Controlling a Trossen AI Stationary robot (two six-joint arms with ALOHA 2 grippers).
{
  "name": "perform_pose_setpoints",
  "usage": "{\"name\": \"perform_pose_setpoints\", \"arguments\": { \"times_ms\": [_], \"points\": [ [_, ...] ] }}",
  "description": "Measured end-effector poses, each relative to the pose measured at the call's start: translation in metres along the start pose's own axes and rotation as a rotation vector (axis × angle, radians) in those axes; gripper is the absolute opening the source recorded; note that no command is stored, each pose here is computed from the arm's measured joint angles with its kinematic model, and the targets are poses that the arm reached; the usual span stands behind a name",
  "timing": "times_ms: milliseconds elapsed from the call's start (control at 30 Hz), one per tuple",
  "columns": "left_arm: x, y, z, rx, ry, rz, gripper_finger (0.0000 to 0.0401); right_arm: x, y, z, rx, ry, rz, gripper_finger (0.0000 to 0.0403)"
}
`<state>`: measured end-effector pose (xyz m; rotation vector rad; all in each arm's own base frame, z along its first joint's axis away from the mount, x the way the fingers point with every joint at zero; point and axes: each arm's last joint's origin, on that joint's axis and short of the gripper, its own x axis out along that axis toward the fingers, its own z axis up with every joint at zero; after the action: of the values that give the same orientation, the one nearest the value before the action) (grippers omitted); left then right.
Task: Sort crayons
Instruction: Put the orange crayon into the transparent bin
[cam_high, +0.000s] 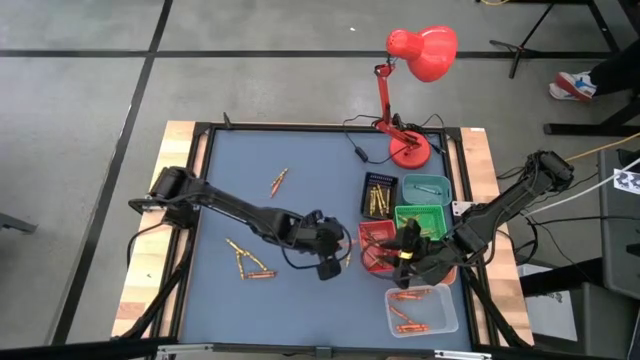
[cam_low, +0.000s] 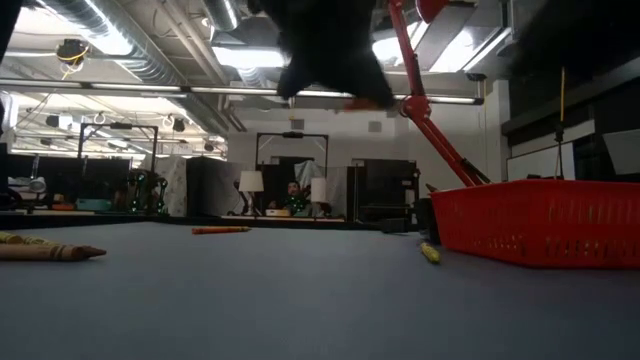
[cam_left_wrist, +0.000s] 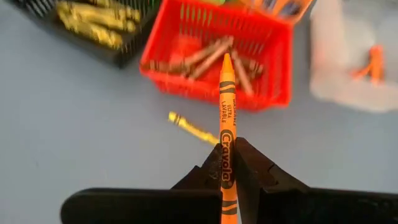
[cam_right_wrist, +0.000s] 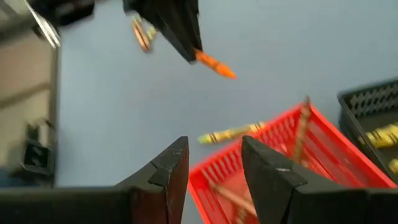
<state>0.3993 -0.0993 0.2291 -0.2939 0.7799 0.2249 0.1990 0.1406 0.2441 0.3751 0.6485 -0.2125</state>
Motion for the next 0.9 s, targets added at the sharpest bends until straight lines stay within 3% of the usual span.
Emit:
{"name": "perform_pose_setpoints", "arguments": {
  "times_ms": [233,467,667,900],
  "points": [
    [-0.015,-0.016,0.014,0.028,-0.188,-0.039,0.0005,-0.002,0.013,0.013,-0.008,-0.144,0.097,0.0147],
    [-0.021,-0.025,0.027,0.04,-0.335,-0.106,0.0005,-0.003,0.018,0.019,0.035,-0.189,0.147,0.0147],
    [-0.023,-0.028,0.031,0.028,-0.384,-0.144,0.0005,-0.003,0.018,0.019,0.036,-0.213,0.124,0.0147],
    [-0.025,-0.033,0.028,0.035,-0.382,-0.156,0.0005,-0.004,0.019,0.023,-0.048,-0.276,0.099,0.0147]
  ]
}}
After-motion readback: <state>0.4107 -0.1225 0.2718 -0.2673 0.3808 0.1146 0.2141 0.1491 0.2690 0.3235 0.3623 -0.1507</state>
